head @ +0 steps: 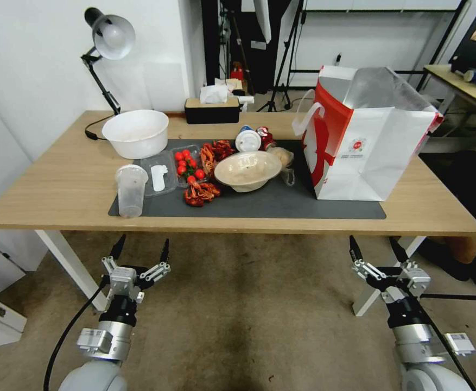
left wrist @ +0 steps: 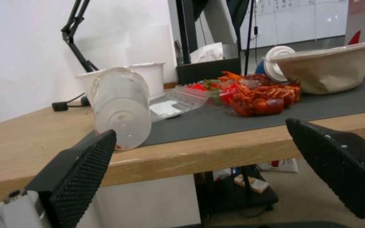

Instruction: Pick up the food delivery bag from the floor and place it on the table.

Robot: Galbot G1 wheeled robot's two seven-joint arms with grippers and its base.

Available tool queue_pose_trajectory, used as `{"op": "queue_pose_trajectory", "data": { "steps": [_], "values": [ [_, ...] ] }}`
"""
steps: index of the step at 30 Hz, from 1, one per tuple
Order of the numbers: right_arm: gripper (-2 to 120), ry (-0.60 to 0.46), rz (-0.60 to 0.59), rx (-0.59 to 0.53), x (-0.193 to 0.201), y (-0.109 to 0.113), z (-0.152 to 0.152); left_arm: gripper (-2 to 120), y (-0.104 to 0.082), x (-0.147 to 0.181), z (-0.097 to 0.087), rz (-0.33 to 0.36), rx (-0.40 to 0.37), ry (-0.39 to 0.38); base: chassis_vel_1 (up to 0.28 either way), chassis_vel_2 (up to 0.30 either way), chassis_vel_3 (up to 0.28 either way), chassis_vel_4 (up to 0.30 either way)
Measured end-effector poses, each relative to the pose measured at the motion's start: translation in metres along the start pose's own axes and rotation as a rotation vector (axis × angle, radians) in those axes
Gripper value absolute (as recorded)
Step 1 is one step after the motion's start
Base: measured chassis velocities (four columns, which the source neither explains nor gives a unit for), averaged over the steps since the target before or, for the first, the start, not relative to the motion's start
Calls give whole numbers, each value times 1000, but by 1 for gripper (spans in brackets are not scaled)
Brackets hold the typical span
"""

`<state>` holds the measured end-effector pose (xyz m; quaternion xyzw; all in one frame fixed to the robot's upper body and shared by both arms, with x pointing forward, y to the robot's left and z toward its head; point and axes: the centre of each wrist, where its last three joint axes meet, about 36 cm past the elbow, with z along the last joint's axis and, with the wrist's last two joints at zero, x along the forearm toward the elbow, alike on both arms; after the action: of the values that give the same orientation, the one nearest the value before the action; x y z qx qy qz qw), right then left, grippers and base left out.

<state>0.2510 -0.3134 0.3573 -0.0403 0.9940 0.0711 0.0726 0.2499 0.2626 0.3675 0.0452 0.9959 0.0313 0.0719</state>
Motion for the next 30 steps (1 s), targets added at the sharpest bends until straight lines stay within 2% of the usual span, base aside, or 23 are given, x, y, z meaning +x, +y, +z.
{"op": "queue_pose_trajectory", "data": {
  "steps": [30],
  "values": [
    [100,-2,5,-7,1,1,8,100,0,1,2,3,-12,-4,0,0,0,0]
  ]
}}
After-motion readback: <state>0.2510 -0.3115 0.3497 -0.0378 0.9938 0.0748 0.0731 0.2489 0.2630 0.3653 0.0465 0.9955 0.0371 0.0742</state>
